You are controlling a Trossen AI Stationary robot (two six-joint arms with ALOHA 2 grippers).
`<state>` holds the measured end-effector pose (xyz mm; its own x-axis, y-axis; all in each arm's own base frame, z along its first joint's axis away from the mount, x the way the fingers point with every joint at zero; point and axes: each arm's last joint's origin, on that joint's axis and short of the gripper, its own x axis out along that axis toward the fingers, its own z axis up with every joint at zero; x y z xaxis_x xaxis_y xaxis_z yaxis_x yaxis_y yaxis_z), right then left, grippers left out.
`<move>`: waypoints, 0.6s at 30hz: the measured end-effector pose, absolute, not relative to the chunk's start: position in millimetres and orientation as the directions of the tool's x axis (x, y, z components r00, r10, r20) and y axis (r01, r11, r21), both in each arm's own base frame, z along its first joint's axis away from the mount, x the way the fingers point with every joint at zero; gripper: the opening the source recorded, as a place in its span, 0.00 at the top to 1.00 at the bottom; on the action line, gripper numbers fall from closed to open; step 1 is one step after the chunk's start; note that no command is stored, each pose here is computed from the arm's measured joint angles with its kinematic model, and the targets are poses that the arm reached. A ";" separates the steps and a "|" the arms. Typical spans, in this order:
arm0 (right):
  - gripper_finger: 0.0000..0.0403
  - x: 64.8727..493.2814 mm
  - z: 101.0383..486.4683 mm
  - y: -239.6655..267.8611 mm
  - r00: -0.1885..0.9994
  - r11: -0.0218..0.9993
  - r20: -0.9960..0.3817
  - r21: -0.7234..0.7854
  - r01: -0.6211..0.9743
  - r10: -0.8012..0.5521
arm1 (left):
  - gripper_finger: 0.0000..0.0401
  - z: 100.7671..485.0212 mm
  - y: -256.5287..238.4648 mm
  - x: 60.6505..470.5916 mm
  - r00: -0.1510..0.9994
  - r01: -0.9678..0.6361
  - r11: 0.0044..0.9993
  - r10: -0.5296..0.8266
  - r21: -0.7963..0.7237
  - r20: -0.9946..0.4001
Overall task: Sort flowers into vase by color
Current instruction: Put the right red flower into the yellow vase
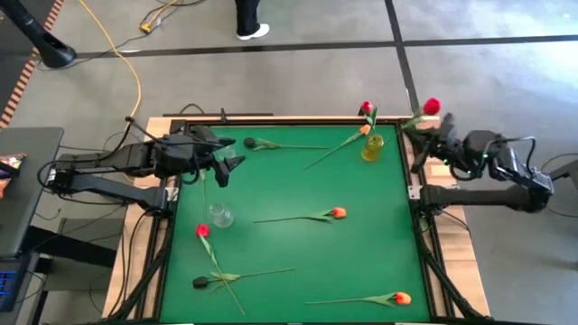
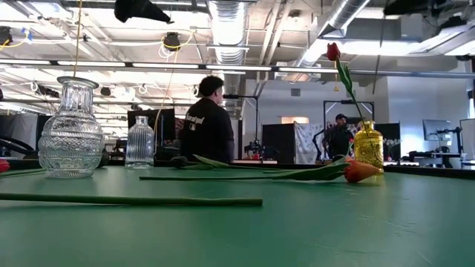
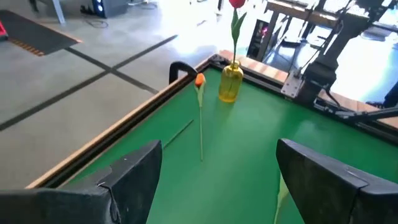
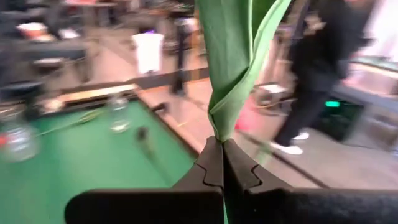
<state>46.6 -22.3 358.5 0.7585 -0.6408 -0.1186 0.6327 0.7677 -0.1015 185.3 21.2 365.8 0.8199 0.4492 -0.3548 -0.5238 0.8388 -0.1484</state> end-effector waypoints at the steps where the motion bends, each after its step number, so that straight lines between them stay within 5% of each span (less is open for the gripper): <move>1: 0.96 42.8 357.6 -23.0 0.736 0.744 -0.104 -0.097 0.661 -0.668 | 0.24 365.5 20.9 186.6 0.826 -0.514 0.843 0.437 -0.158 -0.356; 6: 0.96 41.7 347.3 -28.6 0.617 0.621 -0.071 -0.054 0.782 -0.783 | 0.24 363.0 20.6 191.8 0.830 -0.501 0.850 0.419 -0.161 -0.369; 18: 0.95 65.2 319.9 -45.7 0.500 0.506 -0.106 -0.036 0.862 -0.860 | 0.24 361.3 20.2 194.8 0.834 -0.490 0.854 0.402 -0.173 -0.379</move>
<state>65.2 -45.7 319.9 0.5000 -0.8596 -0.1059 0.8619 0.5057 -0.0356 194.8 20.2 361.3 0.8337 0.4019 -0.3787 -0.4904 0.8541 -0.1733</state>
